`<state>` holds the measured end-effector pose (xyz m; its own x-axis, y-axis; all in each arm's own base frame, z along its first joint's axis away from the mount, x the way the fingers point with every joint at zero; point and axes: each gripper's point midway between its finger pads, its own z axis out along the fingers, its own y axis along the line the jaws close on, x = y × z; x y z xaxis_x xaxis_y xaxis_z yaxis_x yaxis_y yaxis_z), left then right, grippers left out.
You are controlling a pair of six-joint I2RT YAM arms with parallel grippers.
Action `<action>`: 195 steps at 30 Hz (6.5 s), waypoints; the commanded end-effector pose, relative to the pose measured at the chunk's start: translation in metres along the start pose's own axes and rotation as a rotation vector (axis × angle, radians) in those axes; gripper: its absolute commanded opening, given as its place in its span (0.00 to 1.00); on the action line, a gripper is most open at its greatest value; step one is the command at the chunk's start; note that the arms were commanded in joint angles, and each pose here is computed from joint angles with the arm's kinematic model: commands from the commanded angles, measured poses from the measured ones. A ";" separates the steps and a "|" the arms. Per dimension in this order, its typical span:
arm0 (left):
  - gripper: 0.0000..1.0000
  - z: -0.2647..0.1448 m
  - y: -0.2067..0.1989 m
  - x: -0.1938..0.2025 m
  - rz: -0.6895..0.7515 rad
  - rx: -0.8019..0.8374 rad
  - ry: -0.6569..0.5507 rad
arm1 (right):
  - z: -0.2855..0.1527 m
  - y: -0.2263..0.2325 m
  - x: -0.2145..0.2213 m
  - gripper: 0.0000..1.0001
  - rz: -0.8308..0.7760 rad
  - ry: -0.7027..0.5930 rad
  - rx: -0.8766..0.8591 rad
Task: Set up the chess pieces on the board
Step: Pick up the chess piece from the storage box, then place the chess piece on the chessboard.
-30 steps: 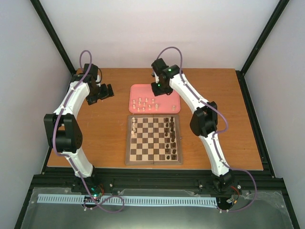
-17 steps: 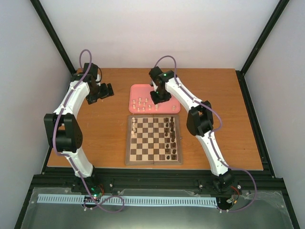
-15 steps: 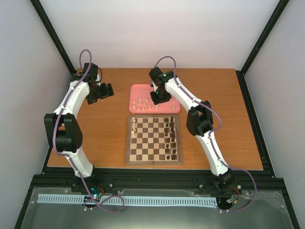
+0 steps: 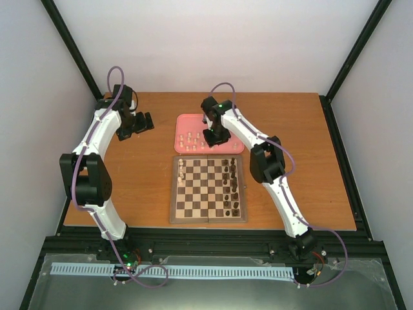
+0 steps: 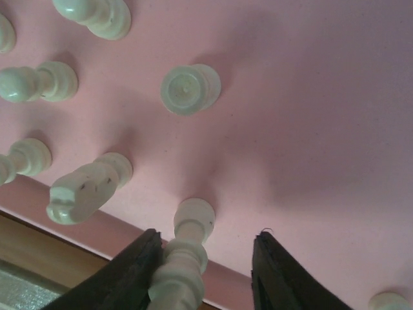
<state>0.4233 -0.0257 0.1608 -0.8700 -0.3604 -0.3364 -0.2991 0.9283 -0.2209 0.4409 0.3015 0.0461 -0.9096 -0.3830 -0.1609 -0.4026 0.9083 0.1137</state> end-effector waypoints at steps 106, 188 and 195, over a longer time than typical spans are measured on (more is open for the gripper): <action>1.00 -0.025 -0.001 -0.020 0.051 -0.002 -0.143 | -0.026 0.212 0.161 0.17 -0.434 0.059 0.000; 1.00 -0.020 0.001 -0.016 0.052 -0.005 -0.129 | -0.028 0.214 0.147 0.47 -0.486 0.031 0.022; 1.00 -0.022 0.001 -0.016 0.054 -0.004 -0.131 | -0.066 0.218 0.135 0.54 -0.498 -0.036 0.012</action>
<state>0.4251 -0.0171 0.1688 -0.8513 -0.3165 -0.4184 -0.2639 0.9476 -0.1798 0.2204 0.4294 0.0676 -0.6287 -0.7659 -0.1346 -0.7732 0.6342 0.0033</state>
